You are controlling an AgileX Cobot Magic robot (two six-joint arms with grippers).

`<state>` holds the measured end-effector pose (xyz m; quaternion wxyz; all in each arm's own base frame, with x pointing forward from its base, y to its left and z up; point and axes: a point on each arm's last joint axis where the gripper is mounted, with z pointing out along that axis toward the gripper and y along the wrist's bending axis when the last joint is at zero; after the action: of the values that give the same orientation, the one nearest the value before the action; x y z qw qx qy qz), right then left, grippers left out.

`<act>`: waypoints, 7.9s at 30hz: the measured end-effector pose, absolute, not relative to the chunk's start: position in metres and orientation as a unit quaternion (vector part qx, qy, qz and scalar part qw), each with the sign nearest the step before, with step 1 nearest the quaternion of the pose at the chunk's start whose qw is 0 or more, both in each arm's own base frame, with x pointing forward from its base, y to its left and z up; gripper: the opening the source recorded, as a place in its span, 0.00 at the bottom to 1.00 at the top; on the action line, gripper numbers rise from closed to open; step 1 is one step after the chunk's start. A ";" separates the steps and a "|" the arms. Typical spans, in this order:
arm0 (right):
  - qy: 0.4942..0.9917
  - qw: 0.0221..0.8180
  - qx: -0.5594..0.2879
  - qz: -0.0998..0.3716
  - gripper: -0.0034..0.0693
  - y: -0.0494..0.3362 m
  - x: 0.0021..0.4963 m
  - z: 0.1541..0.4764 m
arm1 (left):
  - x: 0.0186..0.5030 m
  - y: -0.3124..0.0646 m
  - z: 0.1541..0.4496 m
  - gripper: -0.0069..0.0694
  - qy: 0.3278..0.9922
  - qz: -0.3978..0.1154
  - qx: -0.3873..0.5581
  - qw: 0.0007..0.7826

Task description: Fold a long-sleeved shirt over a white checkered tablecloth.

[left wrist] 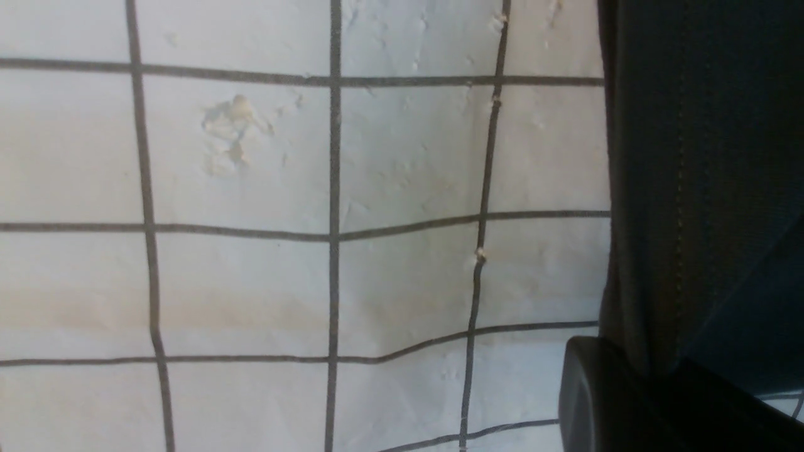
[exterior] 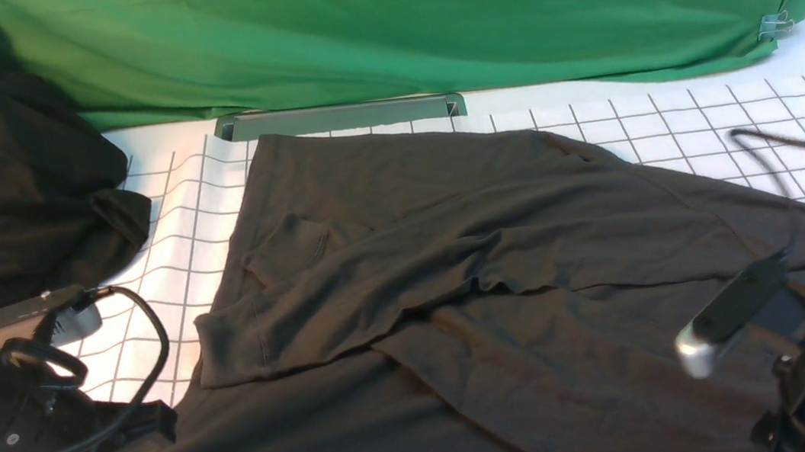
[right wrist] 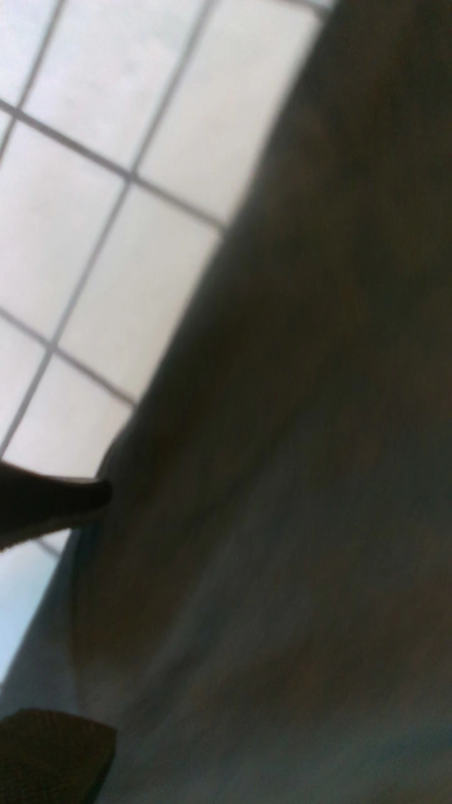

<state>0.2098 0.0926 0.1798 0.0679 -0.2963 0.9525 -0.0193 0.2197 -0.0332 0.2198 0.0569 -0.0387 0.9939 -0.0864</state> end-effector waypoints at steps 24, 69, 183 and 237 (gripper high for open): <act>0.915 0.023 -0.396 -0.068 0.17 0.112 0.213 0.150 | 0.219 -0.033 0.220 0.11 0.994 -0.086 -0.033 0.056; 0.955 0.089 -0.256 -0.116 0.09 0.096 0.323 0.241 | 0.391 -0.055 0.305 0.11 0.975 -0.142 -0.032 0.168; 0.979 0.131 0.142 -0.066 0.06 -0.146 0.369 0.262 | 0.486 -0.051 0.383 0.62 0.907 -0.226 -0.025 0.355; 0.894 0.357 -0.221 0.154 0.07 0.211 0.286 0.460 | 0.451 0.029 0.407 0.09 0.882 -0.299 -0.068 0.357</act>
<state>0.2855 0.2107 0.4604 0.3574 -0.2211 0.8943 0.1535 0.4507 0.0287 0.4073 0.3569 -0.0676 0.8823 -0.2993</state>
